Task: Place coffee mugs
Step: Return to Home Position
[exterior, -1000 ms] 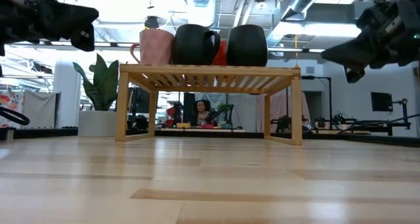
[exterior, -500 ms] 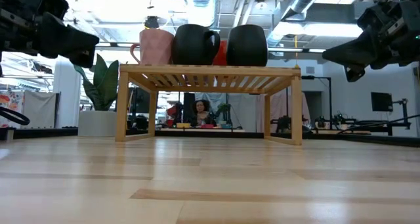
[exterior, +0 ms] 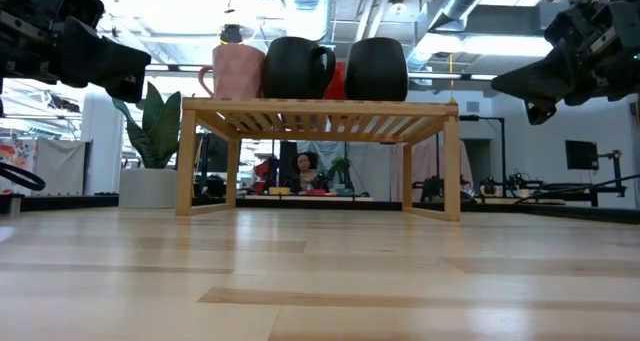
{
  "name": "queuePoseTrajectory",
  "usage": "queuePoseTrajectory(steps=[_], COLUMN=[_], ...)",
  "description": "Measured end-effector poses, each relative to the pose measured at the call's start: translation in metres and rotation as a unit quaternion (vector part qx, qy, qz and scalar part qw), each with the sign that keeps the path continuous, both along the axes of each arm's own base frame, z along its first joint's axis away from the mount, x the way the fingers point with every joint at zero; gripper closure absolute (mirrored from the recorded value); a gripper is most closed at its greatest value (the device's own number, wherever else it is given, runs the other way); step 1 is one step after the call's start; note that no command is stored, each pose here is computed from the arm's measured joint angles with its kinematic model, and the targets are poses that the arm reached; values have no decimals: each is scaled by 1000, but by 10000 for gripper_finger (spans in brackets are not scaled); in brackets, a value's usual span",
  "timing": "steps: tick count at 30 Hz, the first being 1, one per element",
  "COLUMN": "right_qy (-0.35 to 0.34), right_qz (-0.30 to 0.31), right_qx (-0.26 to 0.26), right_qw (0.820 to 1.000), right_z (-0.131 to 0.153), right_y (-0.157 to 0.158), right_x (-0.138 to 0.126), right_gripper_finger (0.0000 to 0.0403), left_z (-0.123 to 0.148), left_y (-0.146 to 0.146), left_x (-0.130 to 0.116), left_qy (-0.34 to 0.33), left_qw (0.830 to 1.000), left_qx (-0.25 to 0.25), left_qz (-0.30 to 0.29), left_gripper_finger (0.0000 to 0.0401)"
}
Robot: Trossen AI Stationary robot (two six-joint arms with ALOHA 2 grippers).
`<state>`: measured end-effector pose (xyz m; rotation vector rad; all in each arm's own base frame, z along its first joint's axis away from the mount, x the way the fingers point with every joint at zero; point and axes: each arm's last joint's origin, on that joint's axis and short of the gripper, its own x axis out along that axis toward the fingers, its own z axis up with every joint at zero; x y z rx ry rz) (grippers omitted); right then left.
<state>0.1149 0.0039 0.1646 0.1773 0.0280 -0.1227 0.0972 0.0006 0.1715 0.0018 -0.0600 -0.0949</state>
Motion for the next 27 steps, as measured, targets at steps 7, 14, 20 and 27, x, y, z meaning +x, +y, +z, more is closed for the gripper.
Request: queuePoseTrajectory(steps=[7,14,20,27], right_qy=[13,29,28,18], right_qz=[-1,-4,-9,-15], right_qx=[9,11,11,12], right_qw=[1000,1000,1000,1000], right_z=[-3,-6,-6,-4], right_y=[0,0,-1,-1], right_x=[0,0,0,-1], right_gripper_finger=[379,378,378,378], left_z=[0,0,-1,-1], left_y=[0,0,0,0], left_x=[0,0,0,0], left_qy=[1,1,2,2], left_qw=[1000,1000,1000,1000], left_qx=[-4,-6,-12,-16], left_qz=[0,0,0,0], left_gripper_finger=[401,401,401,401])
